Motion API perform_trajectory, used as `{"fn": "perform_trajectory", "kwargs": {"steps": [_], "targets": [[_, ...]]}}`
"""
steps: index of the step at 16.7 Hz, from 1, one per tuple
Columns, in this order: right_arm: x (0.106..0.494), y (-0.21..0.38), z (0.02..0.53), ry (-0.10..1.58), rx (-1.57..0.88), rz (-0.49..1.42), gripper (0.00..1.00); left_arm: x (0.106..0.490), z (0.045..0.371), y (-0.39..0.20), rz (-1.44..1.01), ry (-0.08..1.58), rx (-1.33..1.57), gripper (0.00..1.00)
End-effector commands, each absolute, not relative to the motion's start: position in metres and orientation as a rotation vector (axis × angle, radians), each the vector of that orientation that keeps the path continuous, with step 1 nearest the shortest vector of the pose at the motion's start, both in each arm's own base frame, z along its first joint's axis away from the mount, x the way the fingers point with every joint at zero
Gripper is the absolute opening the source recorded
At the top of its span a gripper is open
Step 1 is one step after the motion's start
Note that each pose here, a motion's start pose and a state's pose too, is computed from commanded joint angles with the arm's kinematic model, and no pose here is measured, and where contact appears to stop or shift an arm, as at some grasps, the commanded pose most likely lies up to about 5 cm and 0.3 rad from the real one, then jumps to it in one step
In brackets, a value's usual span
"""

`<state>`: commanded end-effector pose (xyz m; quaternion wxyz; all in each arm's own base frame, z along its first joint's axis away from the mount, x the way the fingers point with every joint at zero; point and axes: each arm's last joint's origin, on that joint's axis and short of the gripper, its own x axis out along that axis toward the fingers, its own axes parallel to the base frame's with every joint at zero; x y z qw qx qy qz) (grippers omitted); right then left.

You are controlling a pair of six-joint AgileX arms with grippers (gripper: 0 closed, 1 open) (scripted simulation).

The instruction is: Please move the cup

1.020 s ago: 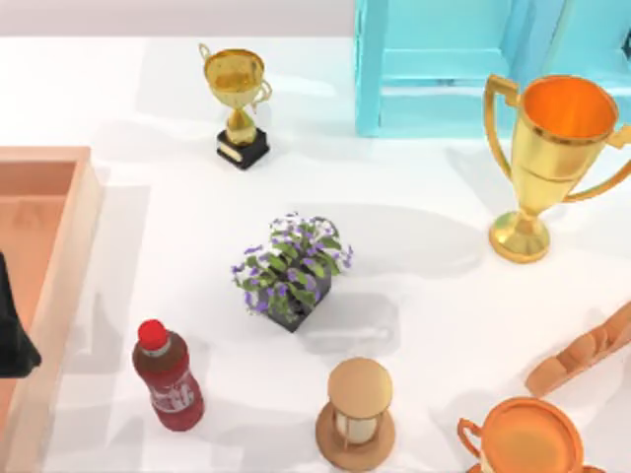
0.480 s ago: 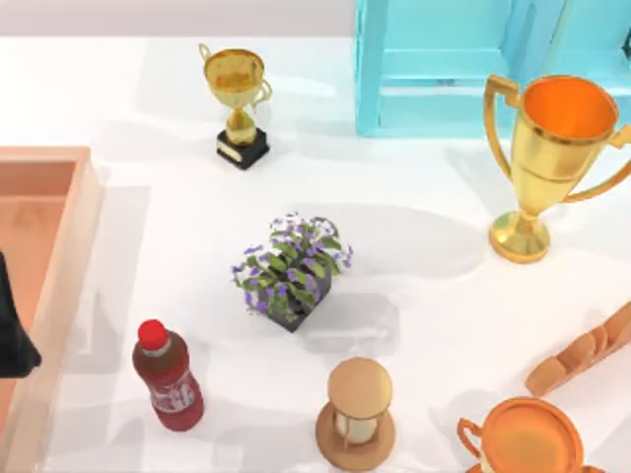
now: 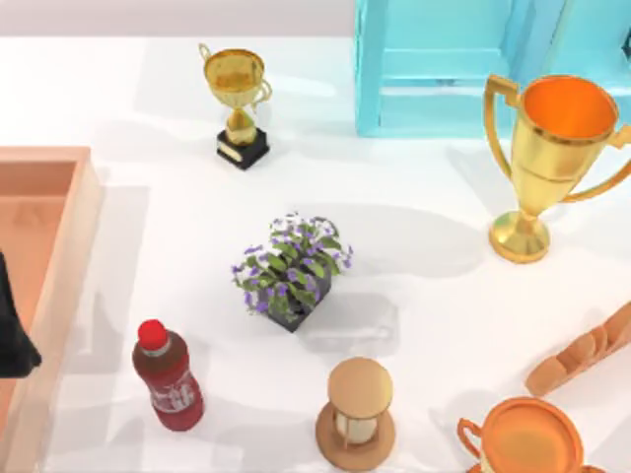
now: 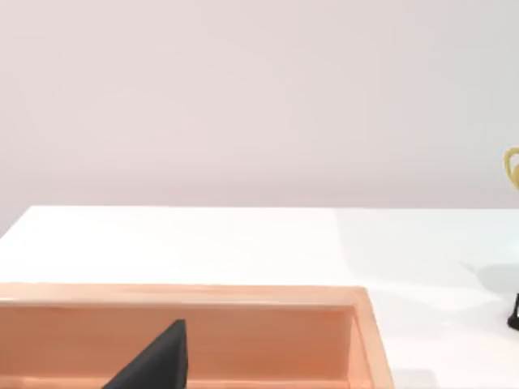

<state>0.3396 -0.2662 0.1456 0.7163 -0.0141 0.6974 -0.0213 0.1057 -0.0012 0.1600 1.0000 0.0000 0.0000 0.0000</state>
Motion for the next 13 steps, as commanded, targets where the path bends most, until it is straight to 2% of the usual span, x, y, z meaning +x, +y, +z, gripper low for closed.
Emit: {"fn": "perform_trajectory", "kwargs": {"steps": [7, 13], "targets": [[0.3396, -0.2662, 0.1456, 1.544, -0.031, -0.047, 0.98, 0.1057, 0.1600, -0.0012, 0.000, 0.000, 0.000, 1.00], [0.3396, -0.2662, 0.1456, 1.544, -0.031, -0.047, 1.00, 0.1057, 0.1600, -0.0012, 0.000, 0.000, 0.000, 1.00]]}}
